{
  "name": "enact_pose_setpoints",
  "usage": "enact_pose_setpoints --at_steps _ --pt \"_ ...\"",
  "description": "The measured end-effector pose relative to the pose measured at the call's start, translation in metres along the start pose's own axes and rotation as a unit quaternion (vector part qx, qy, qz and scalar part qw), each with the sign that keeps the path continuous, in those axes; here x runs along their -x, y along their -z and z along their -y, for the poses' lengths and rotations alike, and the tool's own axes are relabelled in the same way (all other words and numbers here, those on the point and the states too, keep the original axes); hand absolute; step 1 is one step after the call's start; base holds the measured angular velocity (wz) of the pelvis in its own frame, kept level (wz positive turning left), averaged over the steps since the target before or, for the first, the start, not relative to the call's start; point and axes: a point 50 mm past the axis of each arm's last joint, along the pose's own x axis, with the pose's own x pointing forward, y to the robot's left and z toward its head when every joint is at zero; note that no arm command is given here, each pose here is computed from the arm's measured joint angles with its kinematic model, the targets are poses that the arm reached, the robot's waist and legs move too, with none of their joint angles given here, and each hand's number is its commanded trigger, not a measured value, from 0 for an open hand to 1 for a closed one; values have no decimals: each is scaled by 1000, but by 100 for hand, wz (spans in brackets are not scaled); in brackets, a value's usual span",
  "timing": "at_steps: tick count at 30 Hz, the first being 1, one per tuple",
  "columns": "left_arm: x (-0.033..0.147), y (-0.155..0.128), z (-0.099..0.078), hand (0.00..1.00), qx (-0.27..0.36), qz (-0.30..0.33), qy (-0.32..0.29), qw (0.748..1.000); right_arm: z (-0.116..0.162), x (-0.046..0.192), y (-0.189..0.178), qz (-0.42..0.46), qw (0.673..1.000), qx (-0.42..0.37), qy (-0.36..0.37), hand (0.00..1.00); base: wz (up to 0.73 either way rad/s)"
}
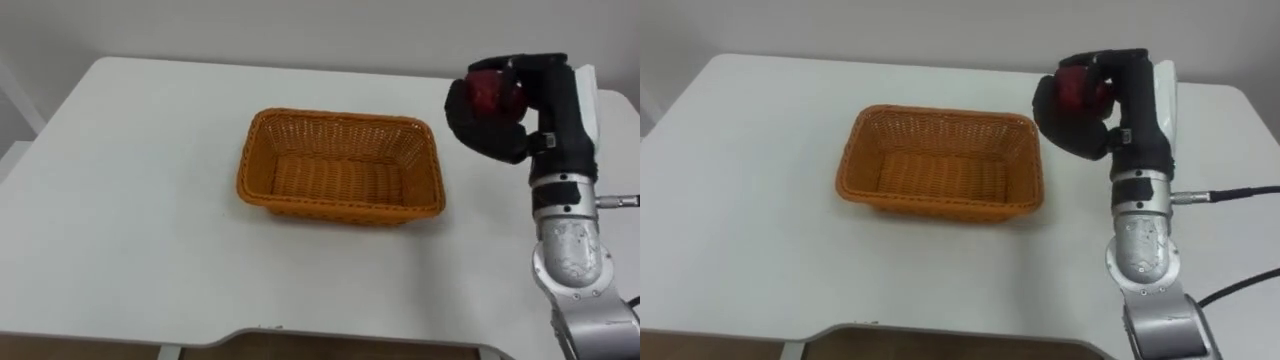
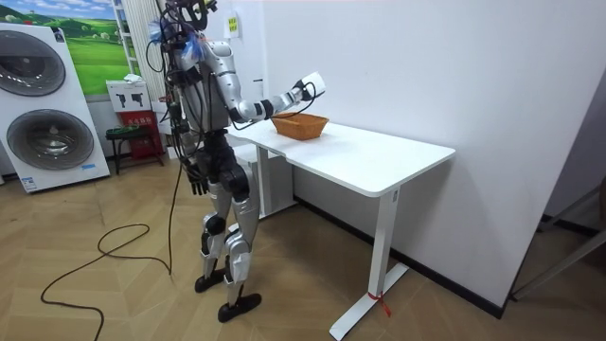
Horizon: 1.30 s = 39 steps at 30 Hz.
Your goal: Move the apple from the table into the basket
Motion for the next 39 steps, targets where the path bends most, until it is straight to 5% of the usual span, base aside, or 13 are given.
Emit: enact_pose_setpoints --at_steps 2,3,28,39 --pt "0 -2 2 0 -5 5 3 1000 -7 1 -1 1 1000 -3 -27 68 0" --pt "0 -2 2 0 -5 5 3 1000 -8 1 -2 2 999 -4 -32 0 0" --pt "-2 -12 3 0 -20 15 5 1000 -37 8 -28 54 990 -27 -127 0 0" --pt "0 3 2 0 -3 -3 1 1000 2 -3 -22 46 999 -7 -23 0 1"
